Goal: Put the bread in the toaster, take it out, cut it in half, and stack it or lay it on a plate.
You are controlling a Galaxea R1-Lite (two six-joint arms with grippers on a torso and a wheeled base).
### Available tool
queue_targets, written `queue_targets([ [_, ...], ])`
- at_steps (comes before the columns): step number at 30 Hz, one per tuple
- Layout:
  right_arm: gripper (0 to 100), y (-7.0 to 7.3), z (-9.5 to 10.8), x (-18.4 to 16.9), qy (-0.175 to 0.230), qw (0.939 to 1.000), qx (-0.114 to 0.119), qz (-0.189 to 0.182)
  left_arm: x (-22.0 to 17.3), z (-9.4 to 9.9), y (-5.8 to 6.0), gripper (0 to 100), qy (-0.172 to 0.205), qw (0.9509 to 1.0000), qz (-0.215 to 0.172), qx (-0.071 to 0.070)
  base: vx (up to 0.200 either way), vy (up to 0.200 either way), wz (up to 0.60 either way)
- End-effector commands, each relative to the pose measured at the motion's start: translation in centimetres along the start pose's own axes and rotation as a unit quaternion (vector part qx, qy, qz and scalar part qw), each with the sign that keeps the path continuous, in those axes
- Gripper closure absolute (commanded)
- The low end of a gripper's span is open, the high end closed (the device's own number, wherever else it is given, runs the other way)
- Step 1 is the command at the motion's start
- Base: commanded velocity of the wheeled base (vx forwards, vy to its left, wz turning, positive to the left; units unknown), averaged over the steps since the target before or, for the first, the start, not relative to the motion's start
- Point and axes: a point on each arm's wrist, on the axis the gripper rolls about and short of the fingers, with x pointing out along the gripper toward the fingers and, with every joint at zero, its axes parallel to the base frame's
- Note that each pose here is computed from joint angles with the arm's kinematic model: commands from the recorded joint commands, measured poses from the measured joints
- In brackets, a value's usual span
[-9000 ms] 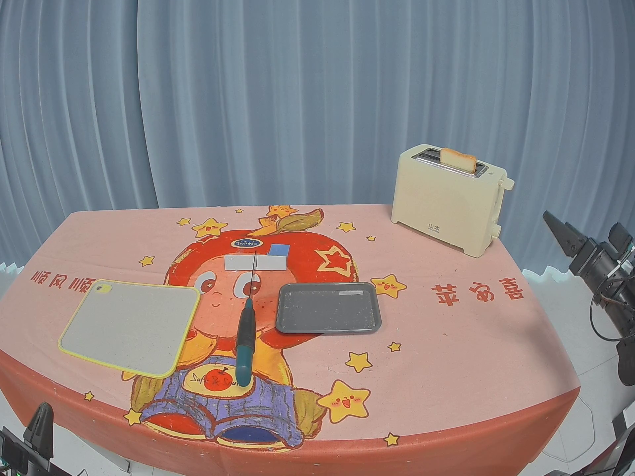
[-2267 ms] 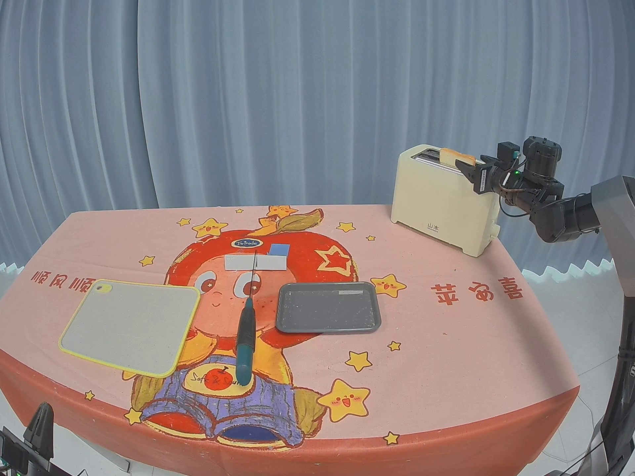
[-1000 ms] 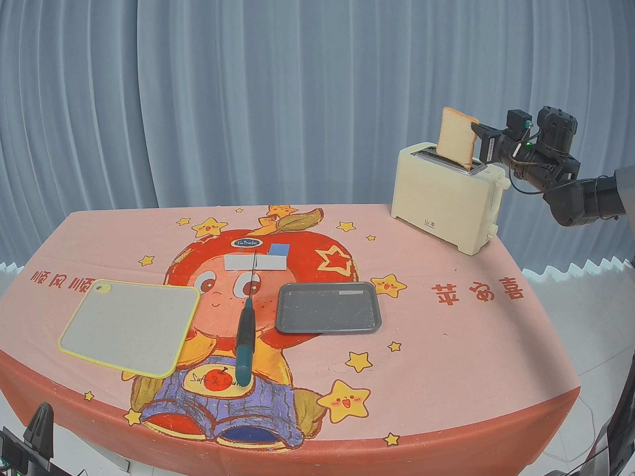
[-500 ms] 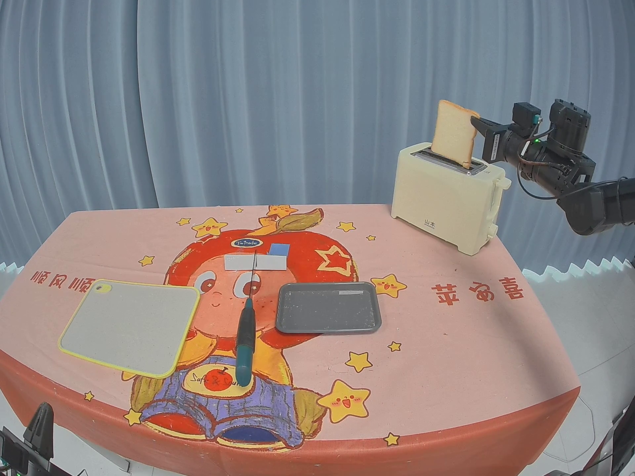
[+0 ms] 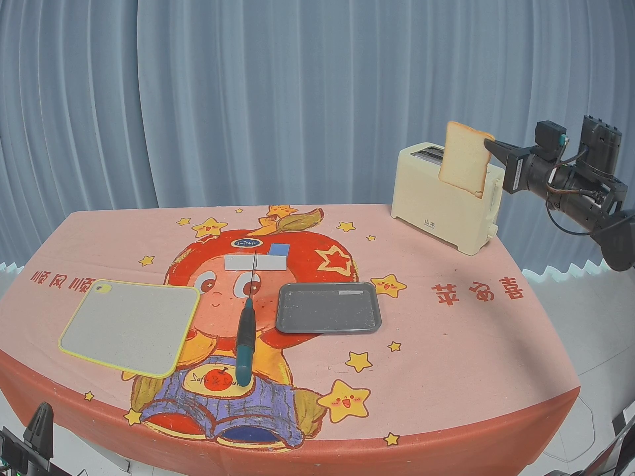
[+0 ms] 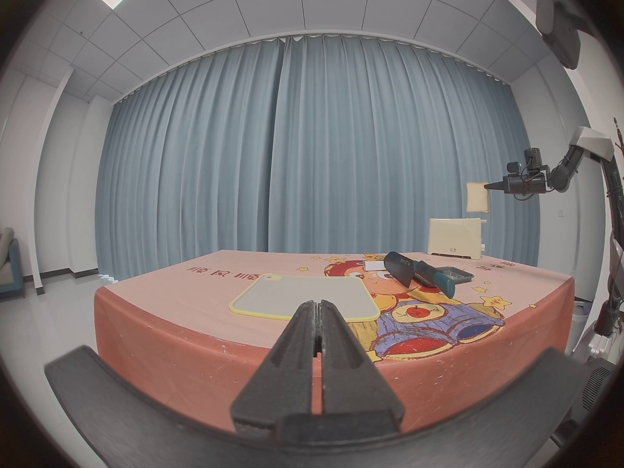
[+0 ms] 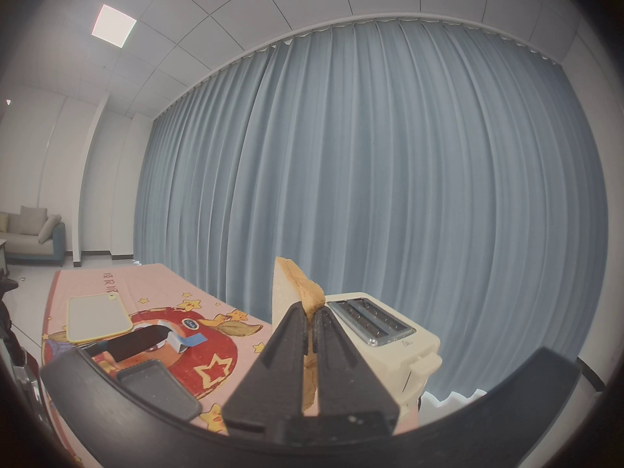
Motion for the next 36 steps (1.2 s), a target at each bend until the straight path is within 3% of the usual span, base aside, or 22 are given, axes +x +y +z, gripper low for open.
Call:
queue_targets([
  [1, 100, 0.7, 0.7, -2.5, -0.005, 1.0, 0.0, 0.005, 0.1, -0.5, 0.0, 100, 0.004, 1.0, 0.001, 0.0, 0.0, 0.0, 0.0],
  [12, 100, 1.7, 0.4, -4.6, 0.002, 0.9998, 0.007, 0.018, 0.1, -0.5, 0.0, 100, 0.007, 1.0, 0.001, -0.001, 0.0, 0.0, 0.0],
  [14, 100, 2.5, 0.3, -5.9, 0.003, 0.9993, 0.024, 0.028, 0.1, -0.5, 0.0, 100, 0.007, 1.0, 0.001, -0.001, 0.0, 0.0, 0.0],
  [17, 100, 3.1, -0.2, -7.1, 0.011, 0.9989, 0.029, 0.034, 0.1, -0.5, 0.0, 100, 0.007, 1.0, 0.001, -0.001, 0.0, 0.0, 0.0],
  [26, 100, 3.0, -1.9, -10.4, 0.031, 0.9983, 0.042, 0.024, 0.1, -0.5, 0.0, 100, 0.007, 1.0, 0.001, -0.001, 0.0, 0.0, 0.0],
  [31, 100, 3.6, -3.6, -12.6, 0.018, 0.9984, 0.048, 0.027, 0.1, -0.5, 0.0, 100, 0.007, 1.0, 0.001, -0.001, 0.0, 0.0, 0.0],
  [36, 100, 3.3, -3.8, -13.1, -0.013, 0.9989, 0.043, 0.015, 0.1, -0.5, 0.0, 100, 0.007, 1.0, 0.001, -0.001, 0.0, 0.0, 0.0],
])
